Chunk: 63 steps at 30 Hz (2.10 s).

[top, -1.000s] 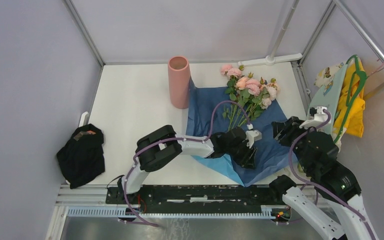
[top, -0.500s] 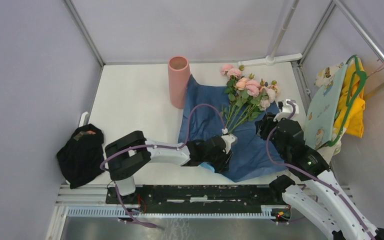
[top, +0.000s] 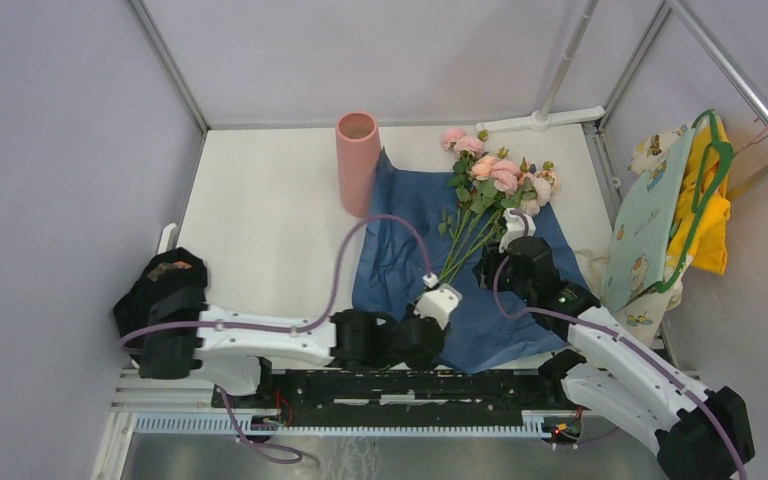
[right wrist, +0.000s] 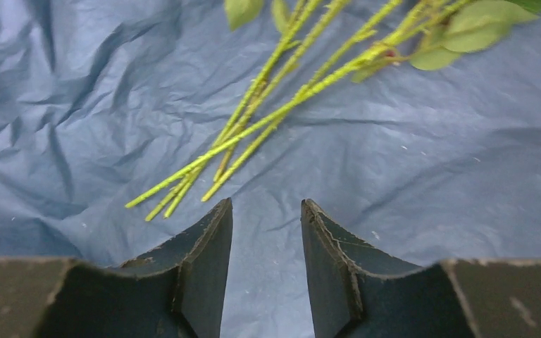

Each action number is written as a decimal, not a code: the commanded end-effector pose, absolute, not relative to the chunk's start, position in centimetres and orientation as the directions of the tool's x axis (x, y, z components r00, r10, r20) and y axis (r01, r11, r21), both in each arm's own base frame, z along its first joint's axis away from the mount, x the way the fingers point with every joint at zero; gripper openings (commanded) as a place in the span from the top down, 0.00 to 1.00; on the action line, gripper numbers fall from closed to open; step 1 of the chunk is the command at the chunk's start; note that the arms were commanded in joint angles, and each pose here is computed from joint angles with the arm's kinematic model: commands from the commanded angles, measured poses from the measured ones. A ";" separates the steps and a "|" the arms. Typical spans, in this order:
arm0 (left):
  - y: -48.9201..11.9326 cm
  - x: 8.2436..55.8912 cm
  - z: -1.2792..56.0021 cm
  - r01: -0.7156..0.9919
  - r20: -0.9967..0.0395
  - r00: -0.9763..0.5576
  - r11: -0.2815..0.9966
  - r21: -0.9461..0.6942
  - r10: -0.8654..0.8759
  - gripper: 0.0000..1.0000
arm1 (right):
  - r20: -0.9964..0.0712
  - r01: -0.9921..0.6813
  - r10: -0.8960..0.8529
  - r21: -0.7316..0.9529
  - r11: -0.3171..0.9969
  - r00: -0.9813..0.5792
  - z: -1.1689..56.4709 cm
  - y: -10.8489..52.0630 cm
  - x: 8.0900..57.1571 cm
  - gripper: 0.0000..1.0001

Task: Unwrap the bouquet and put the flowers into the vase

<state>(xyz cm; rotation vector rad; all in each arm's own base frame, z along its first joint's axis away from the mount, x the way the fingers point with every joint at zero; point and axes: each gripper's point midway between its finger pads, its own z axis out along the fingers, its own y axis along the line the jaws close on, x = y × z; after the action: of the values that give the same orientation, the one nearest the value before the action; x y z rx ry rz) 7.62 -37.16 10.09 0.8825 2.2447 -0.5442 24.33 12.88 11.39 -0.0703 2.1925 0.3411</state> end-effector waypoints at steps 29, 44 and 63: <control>-16.8 16.8 32.0 0.108 -0.907 -0.240 0.919 -0.378 -0.345 0.42 | -0.655 -0.831 -0.530 0.311 0.461 -0.539 3.7 36.1 10.8 0.52; -16.5 17.2 33.1 0.092 -0.920 -0.203 0.929 -0.359 -0.335 0.40 | -0.745 -0.824 -0.492 0.136 0.549 -0.451 10.4 35.8 14.9 0.46; -27.7 18.4 35.1 0.348 -0.948 -0.243 0.894 -0.281 -0.204 0.27 | -0.788 -0.325 -0.073 0.166 0.931 -0.612 16.2 18.7 34.5 0.56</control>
<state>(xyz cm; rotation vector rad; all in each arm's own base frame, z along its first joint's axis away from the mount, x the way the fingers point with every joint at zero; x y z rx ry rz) 17.33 -22.81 33.38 0.0249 1.7530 -0.3954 32.13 19.16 16.42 -0.3332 2.1965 0.2997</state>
